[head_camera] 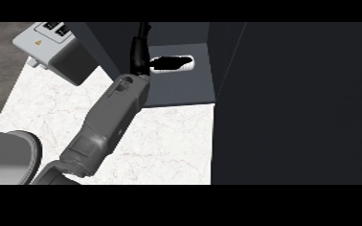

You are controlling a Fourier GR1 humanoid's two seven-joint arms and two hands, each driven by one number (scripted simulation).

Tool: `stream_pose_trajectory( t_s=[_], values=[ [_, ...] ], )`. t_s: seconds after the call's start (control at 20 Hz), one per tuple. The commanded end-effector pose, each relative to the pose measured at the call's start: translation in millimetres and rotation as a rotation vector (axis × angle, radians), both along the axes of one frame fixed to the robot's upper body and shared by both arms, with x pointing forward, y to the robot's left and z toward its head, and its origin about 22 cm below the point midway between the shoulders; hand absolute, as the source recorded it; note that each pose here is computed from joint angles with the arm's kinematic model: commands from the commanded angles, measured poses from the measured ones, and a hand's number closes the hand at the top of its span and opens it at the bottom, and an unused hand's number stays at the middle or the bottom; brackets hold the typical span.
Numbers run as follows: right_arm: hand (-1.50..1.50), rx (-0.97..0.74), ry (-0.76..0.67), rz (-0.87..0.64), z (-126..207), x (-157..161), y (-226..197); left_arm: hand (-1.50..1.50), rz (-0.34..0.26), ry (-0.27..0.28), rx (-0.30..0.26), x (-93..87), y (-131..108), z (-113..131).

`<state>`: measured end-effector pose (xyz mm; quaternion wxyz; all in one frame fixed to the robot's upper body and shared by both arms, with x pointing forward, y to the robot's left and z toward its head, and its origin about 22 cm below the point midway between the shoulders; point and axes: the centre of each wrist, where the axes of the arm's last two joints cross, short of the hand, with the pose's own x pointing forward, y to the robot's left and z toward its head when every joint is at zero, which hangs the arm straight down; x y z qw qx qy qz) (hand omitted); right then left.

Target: Pick up the bottled water, place it into the cabinet and close the cabinet

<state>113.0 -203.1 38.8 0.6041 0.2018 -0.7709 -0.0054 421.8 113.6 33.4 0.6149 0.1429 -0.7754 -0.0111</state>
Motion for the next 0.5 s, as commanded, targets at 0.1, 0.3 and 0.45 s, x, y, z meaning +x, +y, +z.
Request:
stream_pose_trajectory(
  t_s=[0.1, 0.3, 0.45],
  values=[
    [-1.50, -0.016, -0.013, -0.030, 0, -6, 13, -1.50, -0.094, -0.091, -0.111, 11.1, 30, 11],
    [-1.50, -0.008, -0.006, -0.052, 11, -5, 0, -1.50, -0.167, -0.130, -0.153, 5.2, 30, 5],
    [-1.50, -0.018, -0.004, -0.040, -9, 3, 6, -1.50, -0.203, -0.147, -0.177, 4.9, 24, 4]
  ],
)
